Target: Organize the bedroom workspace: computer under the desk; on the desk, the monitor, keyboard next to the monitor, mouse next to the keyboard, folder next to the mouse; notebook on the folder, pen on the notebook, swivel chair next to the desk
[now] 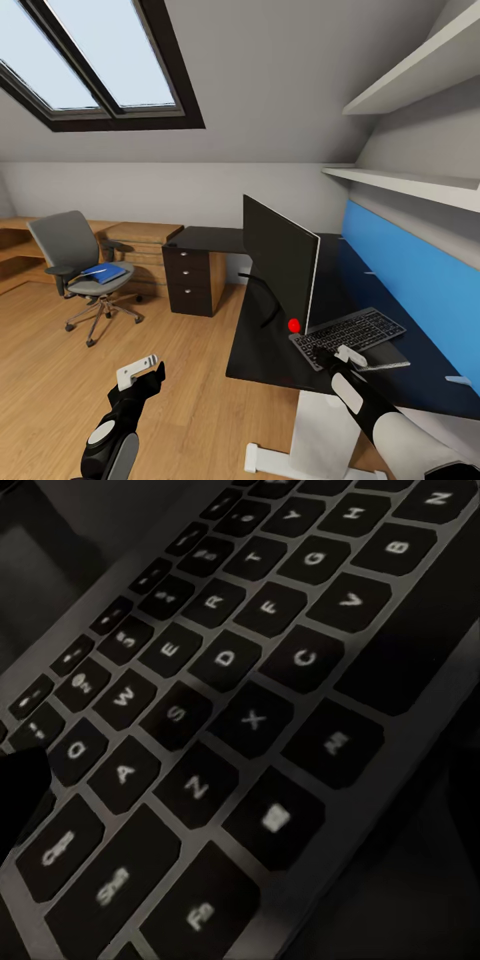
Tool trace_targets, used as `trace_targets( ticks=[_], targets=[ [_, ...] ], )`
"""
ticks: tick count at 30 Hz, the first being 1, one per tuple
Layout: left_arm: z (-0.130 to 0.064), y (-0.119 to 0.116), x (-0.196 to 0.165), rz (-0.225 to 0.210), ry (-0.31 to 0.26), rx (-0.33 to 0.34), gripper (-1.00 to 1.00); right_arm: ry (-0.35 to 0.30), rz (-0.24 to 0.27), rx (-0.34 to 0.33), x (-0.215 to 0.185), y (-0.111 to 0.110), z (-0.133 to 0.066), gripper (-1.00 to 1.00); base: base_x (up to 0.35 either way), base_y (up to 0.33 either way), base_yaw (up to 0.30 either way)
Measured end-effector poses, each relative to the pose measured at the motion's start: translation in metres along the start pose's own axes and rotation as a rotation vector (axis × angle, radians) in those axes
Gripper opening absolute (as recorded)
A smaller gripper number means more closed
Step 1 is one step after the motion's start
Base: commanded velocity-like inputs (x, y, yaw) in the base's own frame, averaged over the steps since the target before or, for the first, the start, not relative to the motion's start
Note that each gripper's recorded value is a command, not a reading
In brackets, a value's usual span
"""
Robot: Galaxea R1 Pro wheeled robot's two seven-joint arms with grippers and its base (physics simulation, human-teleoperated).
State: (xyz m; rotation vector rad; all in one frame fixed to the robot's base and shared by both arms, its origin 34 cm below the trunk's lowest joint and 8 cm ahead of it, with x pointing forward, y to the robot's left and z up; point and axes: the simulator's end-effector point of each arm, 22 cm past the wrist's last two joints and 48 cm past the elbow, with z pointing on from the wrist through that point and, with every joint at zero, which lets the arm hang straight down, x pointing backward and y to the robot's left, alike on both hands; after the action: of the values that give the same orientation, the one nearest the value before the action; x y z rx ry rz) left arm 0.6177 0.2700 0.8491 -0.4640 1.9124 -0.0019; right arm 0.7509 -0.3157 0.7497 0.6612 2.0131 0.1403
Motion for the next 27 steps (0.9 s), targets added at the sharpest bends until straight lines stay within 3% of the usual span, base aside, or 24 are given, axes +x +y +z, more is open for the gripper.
trace_targets(
  ticks=[11,20,27],
  targets=[
    [0.0002,0.0003,0.0000,0.001,0.000,0.000,1.00,0.000,0.000,0.000,-0.0001,-0.0001,0.0002,1.00,-0.043,0.000,0.002],
    [0.0006,0.0002,0.0008,0.001,0.002,-0.001,1.00,-0.002,0.000,0.001,-0.0005,-0.0002,0.0005,1.00,-0.301,-0.012,0.000],
    [0.0007,0.0007,0.0018,0.002,0.004,-0.001,1.00,-0.007,-0.005,-0.004,-0.0017,0.0009,0.0002,1.00,-0.229,-0.197,0.000]
  ],
)
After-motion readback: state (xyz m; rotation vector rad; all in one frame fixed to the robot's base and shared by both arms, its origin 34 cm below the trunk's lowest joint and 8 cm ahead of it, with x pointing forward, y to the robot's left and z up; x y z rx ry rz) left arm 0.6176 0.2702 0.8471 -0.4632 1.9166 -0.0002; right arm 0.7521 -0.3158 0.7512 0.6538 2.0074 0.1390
